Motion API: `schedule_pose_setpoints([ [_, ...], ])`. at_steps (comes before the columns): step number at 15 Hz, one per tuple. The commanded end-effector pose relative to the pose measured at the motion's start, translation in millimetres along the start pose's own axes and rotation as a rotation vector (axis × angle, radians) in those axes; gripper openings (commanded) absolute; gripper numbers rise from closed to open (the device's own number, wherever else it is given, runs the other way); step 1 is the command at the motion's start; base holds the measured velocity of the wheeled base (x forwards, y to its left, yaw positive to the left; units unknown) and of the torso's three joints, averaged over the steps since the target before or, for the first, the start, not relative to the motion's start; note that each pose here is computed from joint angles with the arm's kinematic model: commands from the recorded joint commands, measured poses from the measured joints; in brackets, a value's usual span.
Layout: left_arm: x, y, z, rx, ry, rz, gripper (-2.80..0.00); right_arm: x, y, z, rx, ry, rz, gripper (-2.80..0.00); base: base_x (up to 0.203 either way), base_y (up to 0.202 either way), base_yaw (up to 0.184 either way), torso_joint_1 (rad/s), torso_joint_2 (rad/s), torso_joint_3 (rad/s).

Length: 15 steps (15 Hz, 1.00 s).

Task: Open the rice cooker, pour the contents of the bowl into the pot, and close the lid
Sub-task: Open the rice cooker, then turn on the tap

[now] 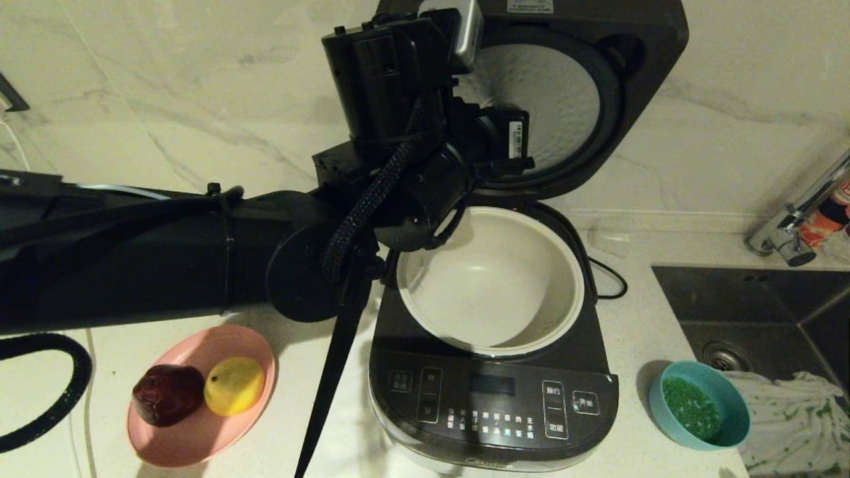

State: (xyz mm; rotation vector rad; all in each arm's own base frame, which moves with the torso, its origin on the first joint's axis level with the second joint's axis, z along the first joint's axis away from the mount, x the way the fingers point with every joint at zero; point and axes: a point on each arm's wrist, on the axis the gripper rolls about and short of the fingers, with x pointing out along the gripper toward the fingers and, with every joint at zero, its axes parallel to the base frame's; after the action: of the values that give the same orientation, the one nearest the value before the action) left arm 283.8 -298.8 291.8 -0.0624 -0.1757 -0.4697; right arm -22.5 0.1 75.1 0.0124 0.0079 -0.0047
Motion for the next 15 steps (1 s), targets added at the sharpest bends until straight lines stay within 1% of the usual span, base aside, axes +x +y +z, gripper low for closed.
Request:
schedule_pose_setpoints([
  [1,0,0.8,1,-0.004,-0.005,0.005,-2.80,0,0,0,0.000,0.000,0.000,-2.80,0.000,0.000,0.000,0.000,0.00,0.000],
  [3,-9,4.2,14,-0.017,-0.026,0.004,-2.80,0,0,0,0.000,0.000,0.000,-2.80,0.000,0.000,0.000,0.000,0.00,0.000],
  [6,-41,9.1,43,-0.035,-0.048,0.011,-2.80,0,0,0,0.000,0.000,0.000,-2.80,0.000,0.000,0.000,0.000,0.00,0.000],
  [7,-54,13.2,49,-0.032,-0.038,0.013,-2.80,0,0,0,0.000,0.000,0.000,-2.80,0.000,0.000,0.000,0.000,0.00,0.000],
  [9,-83,24.1,52,-0.017,0.001,0.013,-2.80,0,0,0,0.000,0.000,0.000,-2.80,0.000,0.000,0.000,0.000,0.00,0.000],
  [11,-119,38.6,60,-0.013,0.007,0.015,-2.80,0,0,0,0.000,0.000,0.000,-2.80,0.000,0.000,0.000,0.000,0.00,0.000],
  [12,-133,44.8,61,-0.007,0.014,0.018,-2.80,0,0,0,0.000,0.000,0.000,-2.80,0.000,0.000,0.000,0.000,0.00,0.000],
  [13,-149,53.0,65,0.001,0.012,0.034,-2.80,0,0,0,0.000,0.000,0.000,-2.80,0.000,0.000,0.000,0.000,0.00,0.000],
  [15,-188,81.7,79,0.020,-0.005,0.111,-2.80,0,0,0,0.000,0.000,0.000,-2.80,0.000,0.000,0.000,0.000,0.00,0.000],
])
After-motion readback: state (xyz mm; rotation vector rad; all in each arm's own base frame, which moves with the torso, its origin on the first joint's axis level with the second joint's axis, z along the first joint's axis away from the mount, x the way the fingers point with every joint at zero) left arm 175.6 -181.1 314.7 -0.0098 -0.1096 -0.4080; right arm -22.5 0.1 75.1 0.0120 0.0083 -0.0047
